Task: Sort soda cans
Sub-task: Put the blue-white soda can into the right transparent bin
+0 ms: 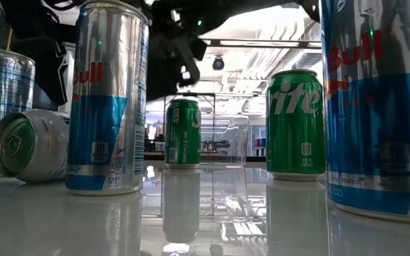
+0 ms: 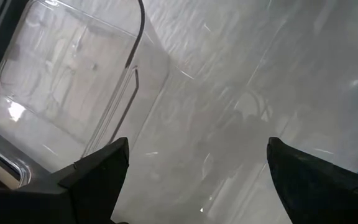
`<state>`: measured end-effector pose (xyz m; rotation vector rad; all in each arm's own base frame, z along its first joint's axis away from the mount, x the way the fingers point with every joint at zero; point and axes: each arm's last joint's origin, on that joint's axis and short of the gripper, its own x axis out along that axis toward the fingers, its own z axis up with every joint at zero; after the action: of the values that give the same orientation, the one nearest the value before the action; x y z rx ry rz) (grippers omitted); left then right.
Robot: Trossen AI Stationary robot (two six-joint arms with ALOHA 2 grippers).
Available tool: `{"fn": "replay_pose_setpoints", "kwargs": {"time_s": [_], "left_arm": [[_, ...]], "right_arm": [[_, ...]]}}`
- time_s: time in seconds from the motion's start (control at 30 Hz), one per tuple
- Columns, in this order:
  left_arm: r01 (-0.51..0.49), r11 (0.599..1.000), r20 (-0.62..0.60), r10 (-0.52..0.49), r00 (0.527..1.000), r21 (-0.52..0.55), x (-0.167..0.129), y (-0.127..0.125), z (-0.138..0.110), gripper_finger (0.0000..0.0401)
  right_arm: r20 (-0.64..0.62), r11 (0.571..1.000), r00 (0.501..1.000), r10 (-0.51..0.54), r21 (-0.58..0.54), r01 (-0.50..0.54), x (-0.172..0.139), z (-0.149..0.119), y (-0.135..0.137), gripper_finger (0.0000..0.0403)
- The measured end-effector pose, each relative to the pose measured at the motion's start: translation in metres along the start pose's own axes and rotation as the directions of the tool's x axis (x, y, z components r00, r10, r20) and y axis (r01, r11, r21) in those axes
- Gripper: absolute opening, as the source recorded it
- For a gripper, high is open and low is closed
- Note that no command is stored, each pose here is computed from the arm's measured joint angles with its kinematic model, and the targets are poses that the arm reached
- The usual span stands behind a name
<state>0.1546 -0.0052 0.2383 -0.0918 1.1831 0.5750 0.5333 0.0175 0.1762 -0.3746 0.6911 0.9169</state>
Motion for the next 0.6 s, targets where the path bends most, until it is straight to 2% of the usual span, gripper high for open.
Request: {"fn": "replay_pose_setpoints", "kwargs": {"time_s": [0.33, 0.6], "left_arm": [[-0.011, 0.998, -0.007, 0.011, 1.0, -0.054, 0.002, 0.004, 0.002, 0.0355], [-0.017, 0.998, -0.01, 0.016, 1.0, -0.066, 0.003, 0.006, 0.003, 0.0355]], "right_arm": [[0.004, 0.997, 1.0, 0.013, -0.078, -0.012, 0.02, -0.015, -0.004, 0.0326], [-0.005, 0.999, 1.0, 0.008, -0.049, -0.008, 0.016, -0.026, -0.012, 0.0312]]}}
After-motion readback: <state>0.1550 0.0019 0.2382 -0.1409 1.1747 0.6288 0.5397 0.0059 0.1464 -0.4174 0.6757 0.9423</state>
